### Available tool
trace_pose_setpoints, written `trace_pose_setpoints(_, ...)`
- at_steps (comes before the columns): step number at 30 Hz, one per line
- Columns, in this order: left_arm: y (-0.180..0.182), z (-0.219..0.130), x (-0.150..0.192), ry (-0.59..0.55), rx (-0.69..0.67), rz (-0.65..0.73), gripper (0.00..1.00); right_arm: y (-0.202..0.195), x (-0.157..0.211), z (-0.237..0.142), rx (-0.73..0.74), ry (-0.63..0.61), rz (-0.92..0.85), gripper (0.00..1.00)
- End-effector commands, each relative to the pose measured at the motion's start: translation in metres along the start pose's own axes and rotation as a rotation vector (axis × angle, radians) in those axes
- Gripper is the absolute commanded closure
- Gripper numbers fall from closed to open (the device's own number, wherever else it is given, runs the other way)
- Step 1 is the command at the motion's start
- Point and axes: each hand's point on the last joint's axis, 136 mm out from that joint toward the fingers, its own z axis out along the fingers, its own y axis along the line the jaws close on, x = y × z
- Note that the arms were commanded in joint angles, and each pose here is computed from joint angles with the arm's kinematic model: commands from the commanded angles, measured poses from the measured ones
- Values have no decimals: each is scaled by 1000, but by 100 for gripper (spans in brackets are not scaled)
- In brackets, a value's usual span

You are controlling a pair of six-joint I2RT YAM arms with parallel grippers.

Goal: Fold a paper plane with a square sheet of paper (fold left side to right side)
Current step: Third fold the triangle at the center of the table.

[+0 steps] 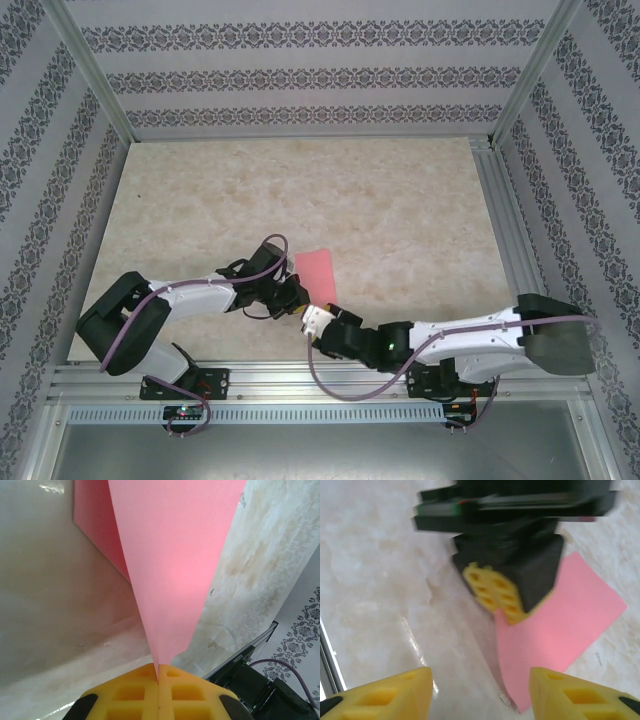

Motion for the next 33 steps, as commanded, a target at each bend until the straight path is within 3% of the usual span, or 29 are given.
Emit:
trace_pose_setpoints(1, -7, 0, 3, 9, 0, -1, 100, -4, -8, 4, 148, -22, -146, 48)
trace_pose_setpoints(8, -7, -1, 3, 10, -3, 5, 100, -1, -13, 17, 183, -39, -193, 48)
trace_pose_setpoints(24, -10, -3, 3, 10, -1, 12, 100, -10, -19, 43, 114, -44, -145, 49)
trace_pose_setpoints(33, -11, -2, 3, 12, 0, 11, 100, -15, -10, 52, 129, -8, -143, 62)
